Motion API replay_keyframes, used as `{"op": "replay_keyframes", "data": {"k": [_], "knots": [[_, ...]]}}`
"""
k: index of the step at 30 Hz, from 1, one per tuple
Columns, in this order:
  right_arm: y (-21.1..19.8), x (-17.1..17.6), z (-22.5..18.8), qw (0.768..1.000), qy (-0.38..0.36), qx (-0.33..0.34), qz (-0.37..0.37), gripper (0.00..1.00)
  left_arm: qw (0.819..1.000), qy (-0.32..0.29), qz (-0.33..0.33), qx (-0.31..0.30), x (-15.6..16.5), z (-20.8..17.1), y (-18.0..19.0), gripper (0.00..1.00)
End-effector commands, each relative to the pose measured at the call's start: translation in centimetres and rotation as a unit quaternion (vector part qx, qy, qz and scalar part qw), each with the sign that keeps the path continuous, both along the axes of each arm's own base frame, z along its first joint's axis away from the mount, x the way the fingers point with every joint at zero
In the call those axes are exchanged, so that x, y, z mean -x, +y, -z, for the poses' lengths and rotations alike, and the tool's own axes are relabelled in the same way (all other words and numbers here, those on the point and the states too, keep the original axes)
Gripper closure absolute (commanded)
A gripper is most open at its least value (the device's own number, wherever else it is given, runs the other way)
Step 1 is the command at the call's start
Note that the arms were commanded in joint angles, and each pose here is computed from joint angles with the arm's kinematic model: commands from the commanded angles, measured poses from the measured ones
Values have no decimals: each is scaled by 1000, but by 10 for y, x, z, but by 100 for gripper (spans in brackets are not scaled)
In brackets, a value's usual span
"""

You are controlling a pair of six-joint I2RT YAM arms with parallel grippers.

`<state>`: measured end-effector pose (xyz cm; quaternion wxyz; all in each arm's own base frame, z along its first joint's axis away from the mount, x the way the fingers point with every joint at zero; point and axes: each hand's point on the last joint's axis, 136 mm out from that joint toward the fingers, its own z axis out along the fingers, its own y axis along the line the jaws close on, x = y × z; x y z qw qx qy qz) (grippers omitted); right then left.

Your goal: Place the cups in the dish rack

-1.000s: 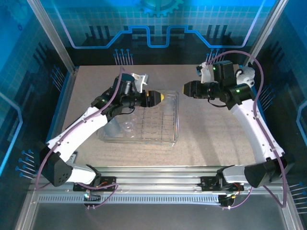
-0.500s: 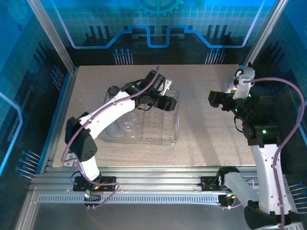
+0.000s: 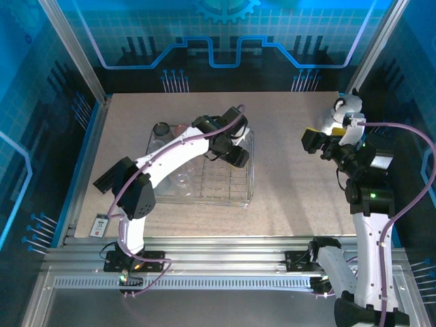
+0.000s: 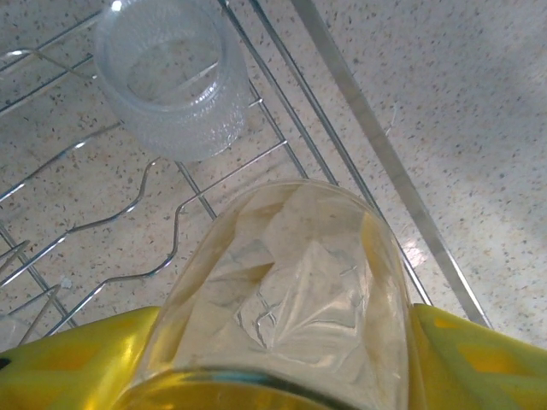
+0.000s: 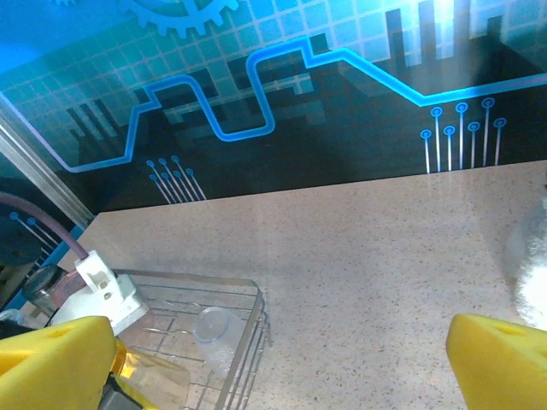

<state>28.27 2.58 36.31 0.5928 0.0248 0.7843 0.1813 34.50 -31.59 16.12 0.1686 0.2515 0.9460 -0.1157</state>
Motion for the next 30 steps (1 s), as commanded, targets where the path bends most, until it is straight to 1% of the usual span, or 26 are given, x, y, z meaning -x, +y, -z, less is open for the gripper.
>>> {"op": "replay_keyframes", "data": {"k": [1,6,12,16,24,30], "knots": [[-15,-3,5,999,3,8,42,0,1000,-6,12,-22,0,0,1,59],[-17,-5,10,999,13,-1,46,0,999,0,17,-29,-4,14,-5,58],[-29,-6,12,997,21,7,75,0,999,6,32,-38,-8,32,-10,56],[-29,-7,14,997,22,5,76,0,998,6,36,-44,-11,37,-12,54],[-33,-8,22,996,31,4,85,0,997,-2,31,-65,-20,44,-12,46],[-39,-10,24,994,37,6,101,0,995,-8,41,-93,-25,48,-12,44]]}}
